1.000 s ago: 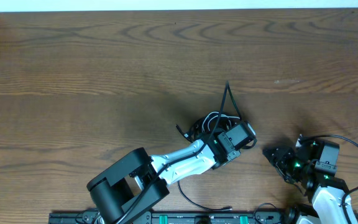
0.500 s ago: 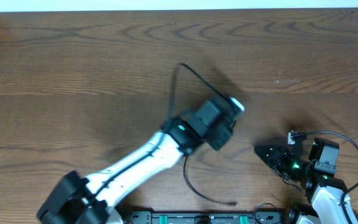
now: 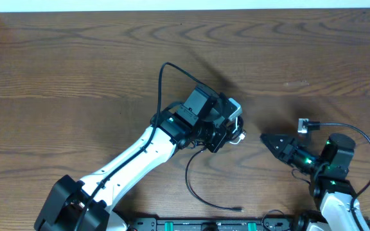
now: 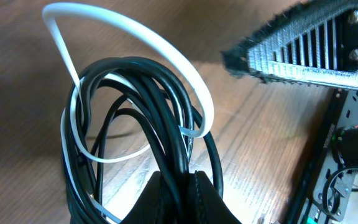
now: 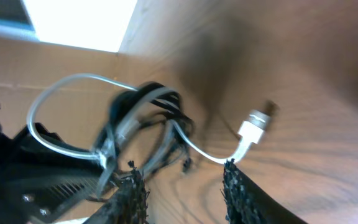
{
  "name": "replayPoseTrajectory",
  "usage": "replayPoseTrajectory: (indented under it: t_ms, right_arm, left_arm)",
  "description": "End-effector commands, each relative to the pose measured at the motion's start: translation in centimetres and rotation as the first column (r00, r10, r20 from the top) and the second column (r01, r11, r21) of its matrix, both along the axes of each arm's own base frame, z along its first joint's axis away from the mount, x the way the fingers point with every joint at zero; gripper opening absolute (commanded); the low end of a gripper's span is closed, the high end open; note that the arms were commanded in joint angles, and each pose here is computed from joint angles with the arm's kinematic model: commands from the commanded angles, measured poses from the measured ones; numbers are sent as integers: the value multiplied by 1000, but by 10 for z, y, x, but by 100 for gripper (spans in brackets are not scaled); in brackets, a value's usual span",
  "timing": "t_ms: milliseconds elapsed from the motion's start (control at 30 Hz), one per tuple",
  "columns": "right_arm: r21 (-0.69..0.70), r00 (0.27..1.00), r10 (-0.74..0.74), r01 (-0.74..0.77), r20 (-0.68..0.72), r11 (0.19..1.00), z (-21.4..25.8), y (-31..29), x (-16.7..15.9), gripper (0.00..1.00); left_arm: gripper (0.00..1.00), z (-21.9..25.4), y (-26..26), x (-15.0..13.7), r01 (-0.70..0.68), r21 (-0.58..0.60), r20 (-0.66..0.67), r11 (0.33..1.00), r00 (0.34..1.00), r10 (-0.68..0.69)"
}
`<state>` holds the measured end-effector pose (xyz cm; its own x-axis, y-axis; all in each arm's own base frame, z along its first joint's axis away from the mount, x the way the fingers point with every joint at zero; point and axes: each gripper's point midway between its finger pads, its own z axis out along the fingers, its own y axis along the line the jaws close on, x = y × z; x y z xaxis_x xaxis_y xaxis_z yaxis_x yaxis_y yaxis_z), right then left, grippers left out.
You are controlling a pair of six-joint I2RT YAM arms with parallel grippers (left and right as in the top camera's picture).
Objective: Untangle cables
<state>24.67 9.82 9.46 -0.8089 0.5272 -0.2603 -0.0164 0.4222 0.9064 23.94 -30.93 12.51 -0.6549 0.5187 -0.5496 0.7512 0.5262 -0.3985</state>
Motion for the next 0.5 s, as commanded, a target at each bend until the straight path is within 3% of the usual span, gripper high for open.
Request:
replayPoseTrajectory:
  t_ms: [0,467]
  right_arm:
    - [30,1000,-17,17,-25,999,8,17,7,42]
    - [-67,997,-76,75,-12,995,2,54,14,41]
  left_arm:
    - [8,3,-6,-10,52,-21,-1,998,999,-52]
    - [7,-1,-3,-14,52,-5,-22,999,998,-52]
